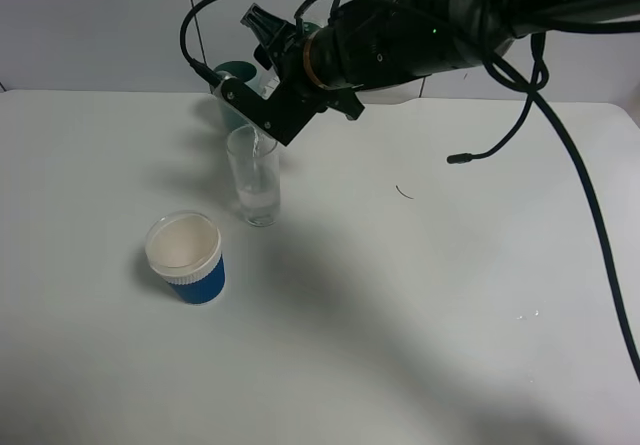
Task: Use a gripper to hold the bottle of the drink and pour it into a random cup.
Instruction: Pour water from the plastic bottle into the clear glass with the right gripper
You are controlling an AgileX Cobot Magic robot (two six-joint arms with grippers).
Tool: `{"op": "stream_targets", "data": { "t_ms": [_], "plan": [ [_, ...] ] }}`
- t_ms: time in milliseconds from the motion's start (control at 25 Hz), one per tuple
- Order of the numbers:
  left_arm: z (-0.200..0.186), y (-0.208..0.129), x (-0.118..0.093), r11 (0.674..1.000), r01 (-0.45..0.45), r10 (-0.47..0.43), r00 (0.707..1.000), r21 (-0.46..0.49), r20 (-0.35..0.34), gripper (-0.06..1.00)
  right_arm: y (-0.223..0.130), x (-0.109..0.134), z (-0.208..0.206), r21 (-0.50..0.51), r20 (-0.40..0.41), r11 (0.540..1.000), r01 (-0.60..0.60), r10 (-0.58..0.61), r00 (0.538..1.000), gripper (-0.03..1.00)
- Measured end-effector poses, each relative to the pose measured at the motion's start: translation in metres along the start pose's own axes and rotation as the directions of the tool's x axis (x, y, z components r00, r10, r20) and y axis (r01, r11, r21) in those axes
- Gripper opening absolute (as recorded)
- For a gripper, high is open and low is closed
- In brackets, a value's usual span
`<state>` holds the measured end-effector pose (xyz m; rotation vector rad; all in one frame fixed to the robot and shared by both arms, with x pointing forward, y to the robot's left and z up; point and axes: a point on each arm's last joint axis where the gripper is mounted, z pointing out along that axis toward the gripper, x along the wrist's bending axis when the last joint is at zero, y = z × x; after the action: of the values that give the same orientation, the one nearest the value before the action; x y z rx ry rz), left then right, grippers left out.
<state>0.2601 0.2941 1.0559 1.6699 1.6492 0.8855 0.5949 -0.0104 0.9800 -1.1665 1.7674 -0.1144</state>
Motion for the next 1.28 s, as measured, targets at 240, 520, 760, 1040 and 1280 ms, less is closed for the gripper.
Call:
{"op": "stream_targets", "data": {
  "t_ms": [240,520,760,1040,1280],
  "plan": [
    [0.0000,0.0000,0.0000,1.000,0.000,0.000,1.000,0.000,0.000,0.99,0.0000,0.0000,0.0000,0.000,0.000,1.000,0.000,0.000,1.000,0.56],
    [0.0000,0.0000,0.0000,1.000,0.000,0.000,1.000,0.000,0.000,0.99,-0.0002,0.0002,0.0000,0.002,-0.002,1.000,0.002,-0.002,1.000,0.56],
    [0.0000,0.0000,0.0000,1.000,0.000,0.000,1.000,0.000,0.000,0.99,-0.0004,-0.0001,0.0000,0.003,-0.001,1.000,0.008,-0.008,1.000,0.56],
    [0.0000,0.0000,0.0000,1.000,0.000,0.000,1.000,0.000,0.000,0.99,-0.0024,-0.0033,-0.0003,0.009,0.008,1.000,0.007,-0.007,1.000,0.56],
    [0.0000,0.0000,0.0000,1.000,0.000,0.000,1.000,0.000,0.000,0.99,-0.0022,-0.0035,-0.0003,0.006,0.011,1.000,0.008,-0.008,1.000,0.56]
  ]
}}
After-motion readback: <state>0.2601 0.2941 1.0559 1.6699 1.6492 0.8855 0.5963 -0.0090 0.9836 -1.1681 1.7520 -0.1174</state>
